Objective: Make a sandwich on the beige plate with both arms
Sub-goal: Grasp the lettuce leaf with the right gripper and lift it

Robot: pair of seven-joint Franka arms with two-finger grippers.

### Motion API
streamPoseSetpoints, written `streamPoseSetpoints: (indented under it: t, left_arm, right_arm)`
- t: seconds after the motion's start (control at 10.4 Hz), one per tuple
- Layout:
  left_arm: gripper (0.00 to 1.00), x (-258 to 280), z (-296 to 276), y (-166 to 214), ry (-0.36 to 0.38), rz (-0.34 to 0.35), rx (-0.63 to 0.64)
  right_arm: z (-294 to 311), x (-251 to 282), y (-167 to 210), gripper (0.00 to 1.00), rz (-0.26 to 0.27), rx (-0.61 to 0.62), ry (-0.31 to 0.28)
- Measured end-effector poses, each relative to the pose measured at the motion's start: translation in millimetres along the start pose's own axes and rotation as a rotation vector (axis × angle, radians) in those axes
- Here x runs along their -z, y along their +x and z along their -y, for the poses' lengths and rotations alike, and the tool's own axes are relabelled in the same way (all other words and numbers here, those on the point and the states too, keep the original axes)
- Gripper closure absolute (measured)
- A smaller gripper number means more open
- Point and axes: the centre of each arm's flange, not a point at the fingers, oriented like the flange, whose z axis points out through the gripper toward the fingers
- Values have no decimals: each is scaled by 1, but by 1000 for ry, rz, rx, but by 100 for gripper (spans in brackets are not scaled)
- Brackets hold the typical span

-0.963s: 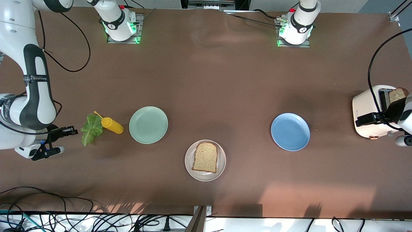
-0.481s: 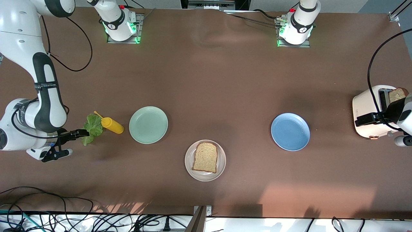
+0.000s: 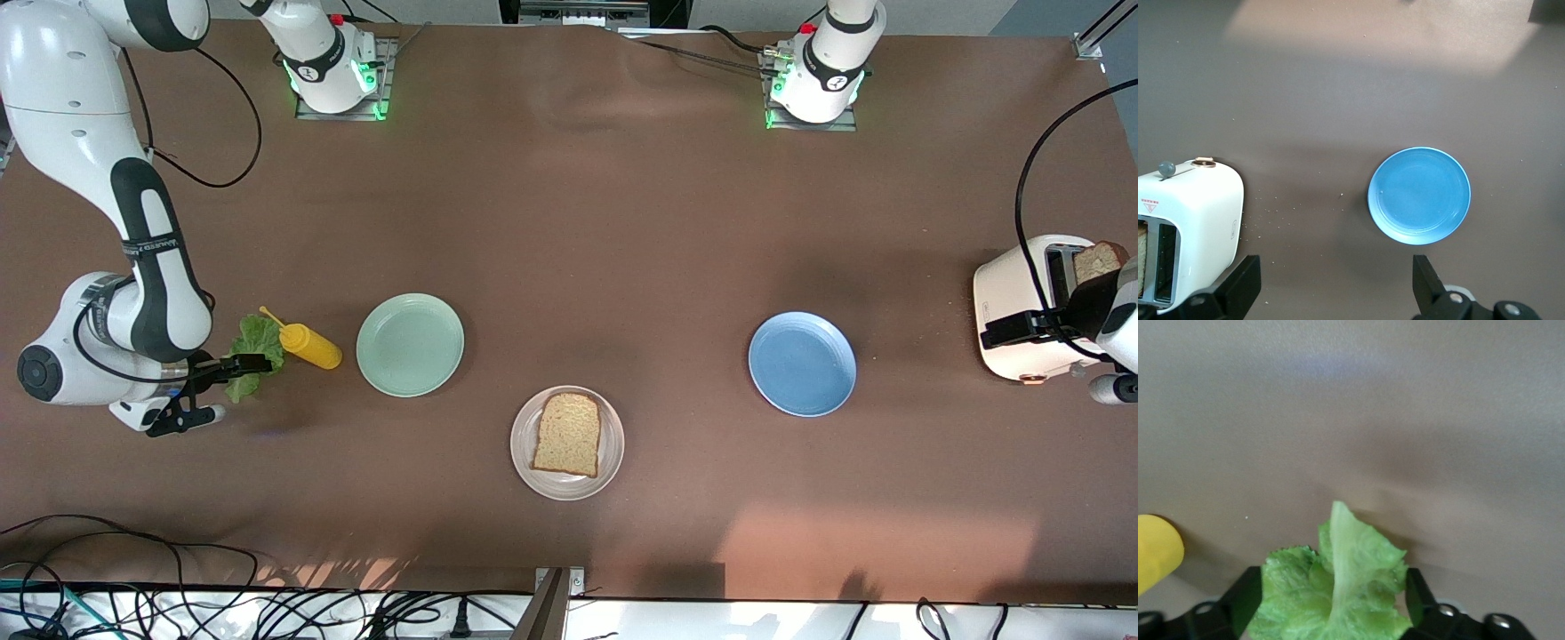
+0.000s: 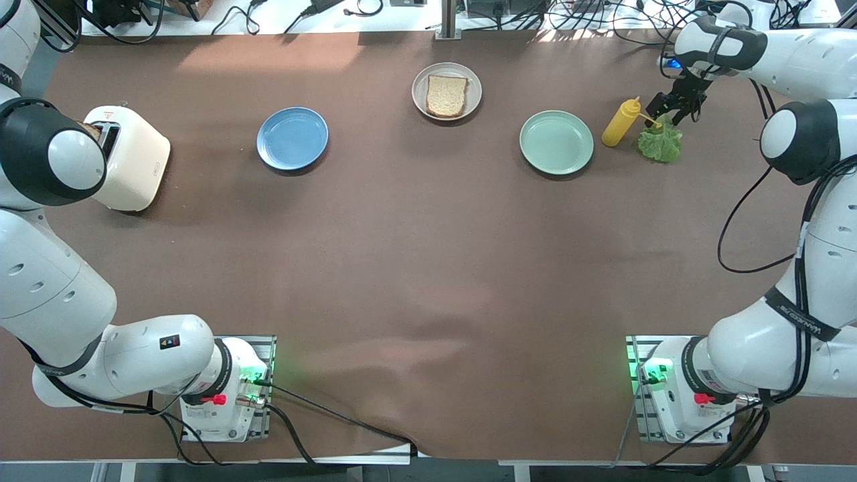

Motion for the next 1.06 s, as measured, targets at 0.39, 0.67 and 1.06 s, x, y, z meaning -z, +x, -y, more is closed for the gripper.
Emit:
streamPoseSetpoints:
  t: [0.39,0.67,1.06]
  left_arm:
    - [0,0,0,0,0,0,0]
    - [0,0,0,0,0,0,0]
    - [0,0,0,0,0,1,0]
  right_arm:
    - [-2,2,-1,74,-3,32,2]
    - [1,15,-4,90,20,46,17]
    - [10,85,0,93,38,85,36]
